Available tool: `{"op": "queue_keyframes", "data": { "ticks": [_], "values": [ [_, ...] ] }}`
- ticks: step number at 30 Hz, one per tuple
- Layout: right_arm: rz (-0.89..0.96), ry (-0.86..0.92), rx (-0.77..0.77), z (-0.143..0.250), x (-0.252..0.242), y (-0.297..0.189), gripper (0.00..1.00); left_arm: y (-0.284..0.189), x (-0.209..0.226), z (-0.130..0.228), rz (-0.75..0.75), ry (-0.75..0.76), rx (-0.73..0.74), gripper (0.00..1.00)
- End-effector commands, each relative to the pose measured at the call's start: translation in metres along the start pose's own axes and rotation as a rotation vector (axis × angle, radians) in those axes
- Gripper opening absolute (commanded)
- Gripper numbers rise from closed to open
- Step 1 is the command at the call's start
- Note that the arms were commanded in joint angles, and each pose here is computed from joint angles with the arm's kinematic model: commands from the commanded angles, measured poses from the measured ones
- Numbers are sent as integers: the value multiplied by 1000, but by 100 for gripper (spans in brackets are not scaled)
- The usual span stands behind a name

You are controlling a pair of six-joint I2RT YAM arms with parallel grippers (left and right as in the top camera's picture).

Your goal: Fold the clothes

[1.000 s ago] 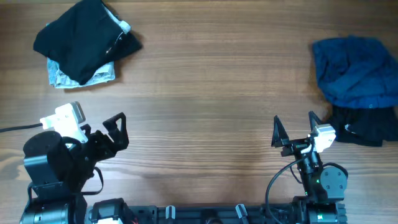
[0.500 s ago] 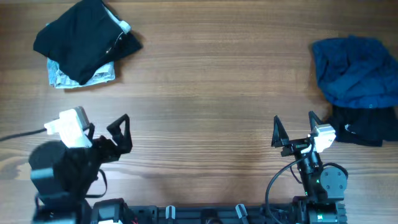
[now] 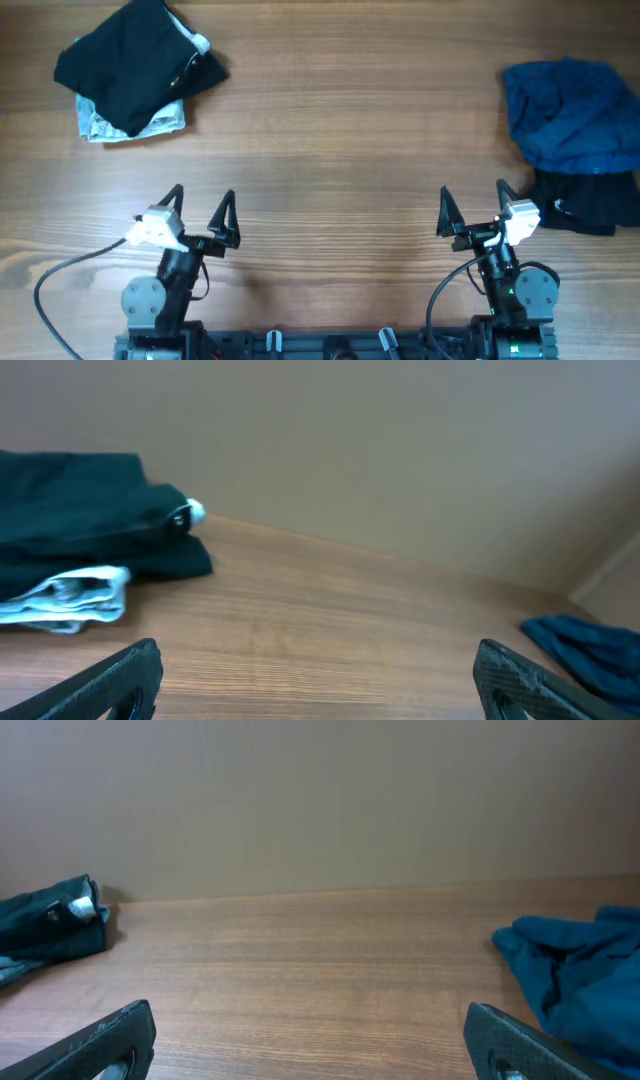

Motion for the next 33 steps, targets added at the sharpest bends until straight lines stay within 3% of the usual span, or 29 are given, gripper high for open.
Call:
{"op": "queue_keyframes", "data": {
  "ticks": [1,7,33],
  "values": [
    [18,-13,-17,-3,-3,-1,100,1,15,15,-88,24,18,100],
    [18,-13,-17,-3,-3,-1,100,0,16,23,-85,175,63,100],
    [18,-13,-17,-3,-3,-1,100,0,17,22,-89,174,61,100]
  ]
}}
Point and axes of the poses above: each gripper's point midway between its finger pads, its own y axis out along the fingers, its own x axis along the line the jaws close on, z = x × y, the point moved 4 cm from there along -y, back along the fingers, and after that the axes turned 7 degrees about y, right-handed, at the moved point
